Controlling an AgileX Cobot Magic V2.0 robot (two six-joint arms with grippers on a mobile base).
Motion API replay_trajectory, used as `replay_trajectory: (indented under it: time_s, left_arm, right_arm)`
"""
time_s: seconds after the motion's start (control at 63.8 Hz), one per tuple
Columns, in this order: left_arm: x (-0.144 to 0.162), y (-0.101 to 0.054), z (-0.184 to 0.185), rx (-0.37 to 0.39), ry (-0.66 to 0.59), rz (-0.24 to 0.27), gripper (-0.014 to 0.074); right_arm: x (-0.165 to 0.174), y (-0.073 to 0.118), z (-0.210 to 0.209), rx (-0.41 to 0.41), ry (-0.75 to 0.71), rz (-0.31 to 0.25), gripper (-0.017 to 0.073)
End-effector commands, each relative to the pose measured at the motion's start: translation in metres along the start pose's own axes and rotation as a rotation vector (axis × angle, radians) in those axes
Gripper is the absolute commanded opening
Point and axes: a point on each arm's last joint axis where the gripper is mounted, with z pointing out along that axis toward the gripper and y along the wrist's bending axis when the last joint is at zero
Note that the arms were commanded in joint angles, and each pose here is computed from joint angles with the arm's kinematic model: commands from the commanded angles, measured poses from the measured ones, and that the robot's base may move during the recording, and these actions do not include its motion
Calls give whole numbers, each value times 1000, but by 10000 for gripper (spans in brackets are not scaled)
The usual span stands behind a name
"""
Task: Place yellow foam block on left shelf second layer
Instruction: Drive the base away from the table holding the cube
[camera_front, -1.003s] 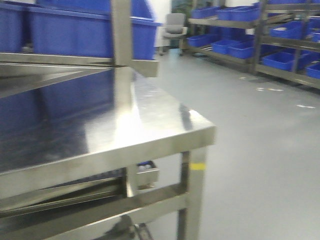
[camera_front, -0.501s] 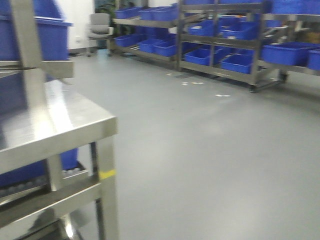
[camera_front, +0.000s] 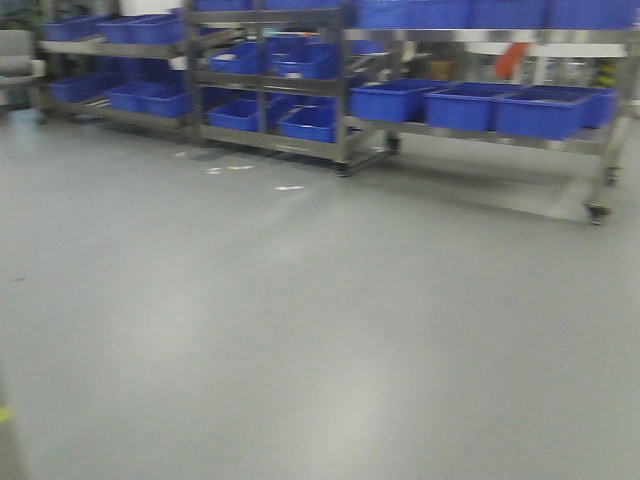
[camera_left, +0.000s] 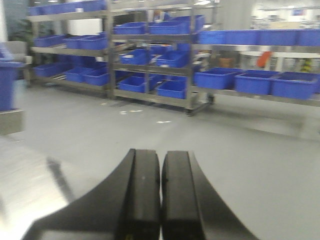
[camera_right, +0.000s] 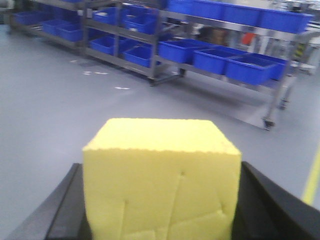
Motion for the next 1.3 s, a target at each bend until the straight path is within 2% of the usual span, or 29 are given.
replay_trajectory:
  time_s: [0.0,1.284]
  left_arm:
    - [1,0,-1,5,-74,-9,124]
    - [1,0,-1,5,-74,-9,124]
  right_arm:
    - [-18,-1,-1,9,-114,-16,465]
    - [-18,-1,-1,9,-114,-16,465]
